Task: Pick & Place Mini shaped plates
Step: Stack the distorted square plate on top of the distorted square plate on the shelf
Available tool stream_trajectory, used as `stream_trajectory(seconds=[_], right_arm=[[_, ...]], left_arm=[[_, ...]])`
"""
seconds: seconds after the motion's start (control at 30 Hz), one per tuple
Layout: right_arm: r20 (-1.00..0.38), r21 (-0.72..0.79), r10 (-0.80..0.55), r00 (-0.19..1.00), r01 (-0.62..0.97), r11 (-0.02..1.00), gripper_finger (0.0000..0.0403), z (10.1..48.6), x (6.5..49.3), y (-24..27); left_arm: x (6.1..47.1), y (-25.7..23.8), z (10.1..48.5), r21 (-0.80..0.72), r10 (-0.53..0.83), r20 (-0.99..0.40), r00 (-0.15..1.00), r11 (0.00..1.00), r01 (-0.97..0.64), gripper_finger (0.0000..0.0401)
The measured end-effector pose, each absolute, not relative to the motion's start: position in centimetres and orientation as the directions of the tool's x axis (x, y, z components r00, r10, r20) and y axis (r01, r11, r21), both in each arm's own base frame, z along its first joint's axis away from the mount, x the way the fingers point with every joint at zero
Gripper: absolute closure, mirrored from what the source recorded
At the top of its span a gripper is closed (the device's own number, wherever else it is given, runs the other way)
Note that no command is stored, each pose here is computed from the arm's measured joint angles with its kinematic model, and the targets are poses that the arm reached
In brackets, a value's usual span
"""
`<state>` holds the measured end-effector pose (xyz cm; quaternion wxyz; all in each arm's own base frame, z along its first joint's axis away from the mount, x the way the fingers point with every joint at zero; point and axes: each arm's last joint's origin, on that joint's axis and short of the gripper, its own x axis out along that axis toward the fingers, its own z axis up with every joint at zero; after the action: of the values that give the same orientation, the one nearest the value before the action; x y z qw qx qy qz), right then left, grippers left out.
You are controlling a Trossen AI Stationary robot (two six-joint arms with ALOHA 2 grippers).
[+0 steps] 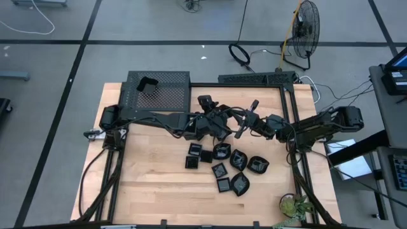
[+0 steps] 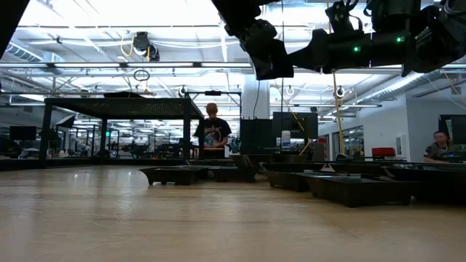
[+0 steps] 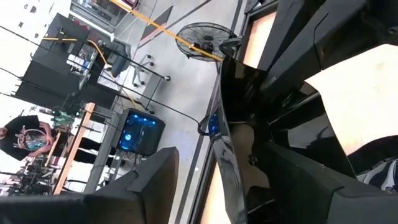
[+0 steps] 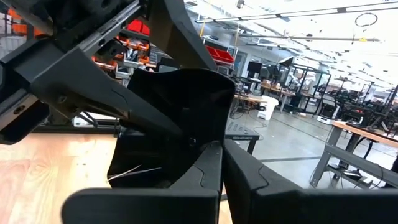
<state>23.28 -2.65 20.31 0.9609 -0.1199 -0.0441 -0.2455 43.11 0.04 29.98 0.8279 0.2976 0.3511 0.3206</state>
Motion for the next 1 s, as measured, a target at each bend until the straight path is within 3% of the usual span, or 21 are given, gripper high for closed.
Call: stream_trajectory(seconds=[0.53, 0.7, 1.0], right_arm=[[0.135, -0.210, -0.459, 0.878, 0.478, 0.853, 0.0399, 20.2, 23.3, -2.6], [0.117, -0.195, -0.457, 0.882, 0.472, 0.860, 0.0363, 20.0, 23.3, -2.6], [0.103, -0.139, -0.460, 0.882, 0.471, 0.871, 0.0220, 20.0, 23.3, -2.6]], left_arm=[[43.1, 0.1, 30.0, 0.718, 0.743, -0.387, 0.545, 0.614, -0.327, 0.0391], [43.1, 0.1, 30.0, 0.729, 0.742, -0.385, 0.549, 0.609, -0.312, 0.0387], [41.7, 0.0, 32.2, 0.693, 0.763, -0.354, 0.541, 0.602, -0.396, 0.0387]])
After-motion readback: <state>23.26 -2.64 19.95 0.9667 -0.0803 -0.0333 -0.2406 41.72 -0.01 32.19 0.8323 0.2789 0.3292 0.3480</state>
